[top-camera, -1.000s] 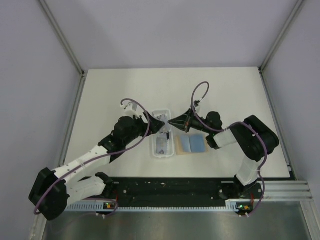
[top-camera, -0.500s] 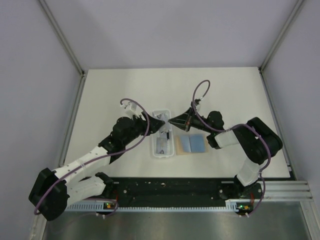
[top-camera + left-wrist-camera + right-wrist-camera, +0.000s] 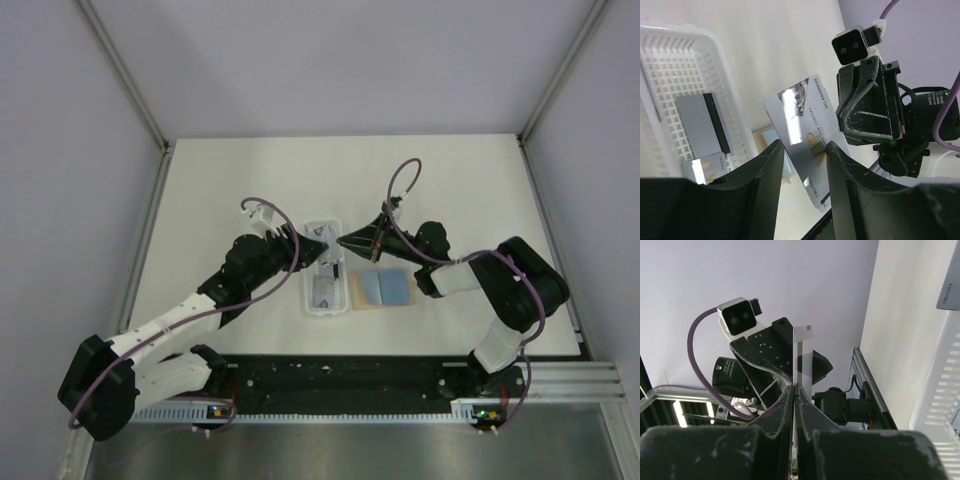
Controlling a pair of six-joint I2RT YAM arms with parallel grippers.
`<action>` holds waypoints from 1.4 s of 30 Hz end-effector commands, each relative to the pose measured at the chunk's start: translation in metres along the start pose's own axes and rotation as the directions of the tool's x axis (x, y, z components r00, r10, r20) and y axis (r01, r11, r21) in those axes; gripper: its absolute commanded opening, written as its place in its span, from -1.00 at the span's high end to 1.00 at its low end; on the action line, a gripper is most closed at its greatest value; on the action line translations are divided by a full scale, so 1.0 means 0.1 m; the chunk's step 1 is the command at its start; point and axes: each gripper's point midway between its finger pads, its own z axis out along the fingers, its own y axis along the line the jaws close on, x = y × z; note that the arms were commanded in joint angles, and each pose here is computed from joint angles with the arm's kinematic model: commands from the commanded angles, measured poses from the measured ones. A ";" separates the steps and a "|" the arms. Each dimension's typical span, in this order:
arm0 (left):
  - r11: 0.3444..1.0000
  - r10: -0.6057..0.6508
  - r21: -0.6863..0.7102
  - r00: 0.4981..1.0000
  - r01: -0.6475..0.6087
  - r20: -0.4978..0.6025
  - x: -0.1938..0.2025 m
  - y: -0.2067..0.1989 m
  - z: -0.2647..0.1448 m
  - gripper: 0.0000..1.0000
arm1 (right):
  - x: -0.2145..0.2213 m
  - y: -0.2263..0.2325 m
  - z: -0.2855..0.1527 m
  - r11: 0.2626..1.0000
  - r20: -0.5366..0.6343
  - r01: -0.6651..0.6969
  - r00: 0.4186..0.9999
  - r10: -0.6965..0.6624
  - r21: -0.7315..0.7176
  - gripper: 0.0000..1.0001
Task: Put the credit cards into the card holder
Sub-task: Pick up the credit card from the storage box.
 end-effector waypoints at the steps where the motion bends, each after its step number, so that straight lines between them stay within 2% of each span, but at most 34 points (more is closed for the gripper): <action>1: 0.998 0.009 0.057 0.999 -0.011 0.038 -0.08 -0.11 -0.02 0.13 | 0.11 0.76 -0.12 0.931 0.020 0.236 0.971 -0.240 -0.279 1.00; 5: 0.998 0.015 0.055 0.999 -0.017 0.045 -0.09 -0.10 -0.04 0.24 | 0.11 0.76 -0.12 0.931 0.023 0.235 0.971 -0.238 -0.278 1.00; 23: 0.999 0.025 0.031 0.998 -0.027 0.065 -0.11 -0.03 -0.13 0.25 | 0.11 0.76 -0.13 0.931 0.024 0.235 0.971 -0.237 -0.278 1.00; 27: 0.999 0.025 0.032 0.997 -0.027 0.068 -0.11 -0.03 -0.14 0.35 | 0.11 0.75 -0.13 0.933 0.024 0.233 0.972 -0.236 -0.276 1.00; 35: 0.999 0.024 0.029 0.997 -0.026 0.079 -0.14 -0.03 -0.16 0.67 | 0.11 0.75 -0.14 0.932 0.026 0.236 0.971 -0.238 -0.275 1.00; 42: 1.000 0.024 0.010 0.997 -0.025 0.080 -0.14 0.01 -0.17 0.79 | 0.10 0.71 -0.13 0.935 0.031 0.235 0.972 -0.235 -0.267 1.00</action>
